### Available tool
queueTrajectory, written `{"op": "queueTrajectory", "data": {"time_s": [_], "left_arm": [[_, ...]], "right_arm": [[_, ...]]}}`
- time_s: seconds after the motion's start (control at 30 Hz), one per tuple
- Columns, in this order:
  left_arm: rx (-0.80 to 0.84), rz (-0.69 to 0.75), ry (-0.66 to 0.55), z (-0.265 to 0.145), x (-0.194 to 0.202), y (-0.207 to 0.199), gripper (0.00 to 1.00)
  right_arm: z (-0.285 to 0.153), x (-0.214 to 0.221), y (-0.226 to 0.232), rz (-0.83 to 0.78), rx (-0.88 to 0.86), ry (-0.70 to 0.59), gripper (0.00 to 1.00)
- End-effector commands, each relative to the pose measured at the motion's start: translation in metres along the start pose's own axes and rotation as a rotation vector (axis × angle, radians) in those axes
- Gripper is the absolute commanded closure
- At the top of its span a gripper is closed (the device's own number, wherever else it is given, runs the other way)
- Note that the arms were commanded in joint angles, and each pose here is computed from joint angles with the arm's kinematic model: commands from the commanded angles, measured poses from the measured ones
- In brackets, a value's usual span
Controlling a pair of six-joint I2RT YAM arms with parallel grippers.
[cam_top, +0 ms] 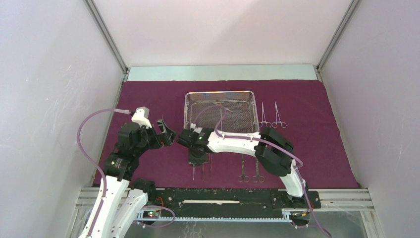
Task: Open and lay out the surgical kit
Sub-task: Place the medical item in the surgical kit.
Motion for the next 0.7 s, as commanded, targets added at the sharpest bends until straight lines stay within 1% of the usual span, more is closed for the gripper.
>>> {"op": "queueTrajectory", "data": {"time_s": [0.0, 0.67], "left_arm": [[0.014, 0.026, -0.044, -0.002, -0.0092, -0.0018, 0.0], [0.024, 0.029, -0.041, -0.0017, -0.0089, -0.0029, 0.0]], "right_arm": [[0.0003, -0.0042, 0.0076, 0.002, 0.007, -0.027, 1.0], [0.0049, -0.0013, 0.0071, 0.003, 0.015, -0.011, 0.91]]}}
Point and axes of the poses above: each gripper's point midway between its finger pads, its own z axis out along the fingers, its own y axis along the line the jaws close on, x = y × z, the point moved 5 cm from there along -z, back along the fingers, and after that the axes turned 9 degrees about z, right-handed, at the moved point
